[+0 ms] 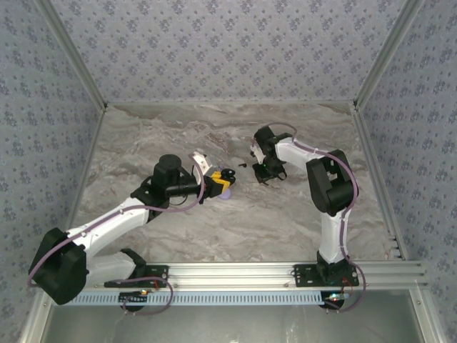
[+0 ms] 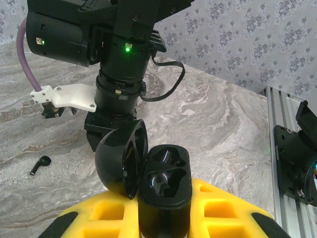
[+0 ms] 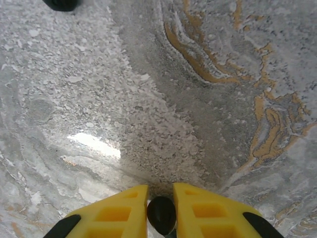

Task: Insert the wireless bluetooth earbuds into the charging case

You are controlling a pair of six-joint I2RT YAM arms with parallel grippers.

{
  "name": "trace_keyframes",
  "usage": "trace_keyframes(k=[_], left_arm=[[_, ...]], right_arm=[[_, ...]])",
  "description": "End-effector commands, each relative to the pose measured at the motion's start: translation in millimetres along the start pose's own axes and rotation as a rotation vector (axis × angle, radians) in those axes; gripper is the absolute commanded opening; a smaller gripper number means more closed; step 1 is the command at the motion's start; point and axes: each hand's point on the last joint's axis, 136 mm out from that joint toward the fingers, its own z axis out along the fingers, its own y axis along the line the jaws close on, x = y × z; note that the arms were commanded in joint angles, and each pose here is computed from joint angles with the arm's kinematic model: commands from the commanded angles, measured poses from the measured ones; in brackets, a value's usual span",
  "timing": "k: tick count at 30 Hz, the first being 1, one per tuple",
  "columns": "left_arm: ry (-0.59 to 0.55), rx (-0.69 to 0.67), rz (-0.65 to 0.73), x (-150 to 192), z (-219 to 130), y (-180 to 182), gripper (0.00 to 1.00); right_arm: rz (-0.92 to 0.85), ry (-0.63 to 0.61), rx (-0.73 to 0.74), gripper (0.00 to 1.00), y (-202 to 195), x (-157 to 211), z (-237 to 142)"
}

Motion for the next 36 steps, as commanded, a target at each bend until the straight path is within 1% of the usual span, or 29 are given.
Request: trace_keyframes(k=[1,7,12,16,20,23,26,30,36], left_arm=[[-0.025,0.0,0.034,-13.3,1.6,-0.6,0.14],[-0.021,-0.003,0.023,-11.3,4.6,1.9,0.14],[-0.018,-0.009,0.008,-10.6,8.6,5.5,0.14],[-0.017,-0.008,0.004,-11.2,9.7,6.0,0.14],[-0.016,-0.01,0.008,-11.1,8.8,5.9,0.14],[-0.014,-0.01,0.006,-9.9,8.8,5.6,0.14],[-0.015,-0.012,0.004,-10.3,8.6,6.0,0.14],[-0.015,-0.014,0.006,-10.3,8.1,6.0,0.14],[-0.013,-0.017,0.008,-9.7,7.4,6.1,0.14]], right_arm=[[0.093,0.03,0.028,0.19,-19.3,13.1,0.5],[0.223,-0.027,-0.05,0.19,-28.9,9.1,-7.9],[0.299,-0.025,-0.036,0.2,-41.3,14.0,-6.4],[0.264,0.014,-0.02,0.26,-42.4,21.9,-0.8],[0.173,0.055,0.002,0.36,-38.7,28.5,0.5],[0.098,0.075,0.044,0.4,-37.1,28.5,0.5],[0.039,0.105,0.099,0.4,-38.2,28.4,1.9],[-0.012,0.147,0.149,0.37,-39.8,29.8,5.1],[-0.037,0.162,0.159,0.32,-38.2,30.5,6.7]])
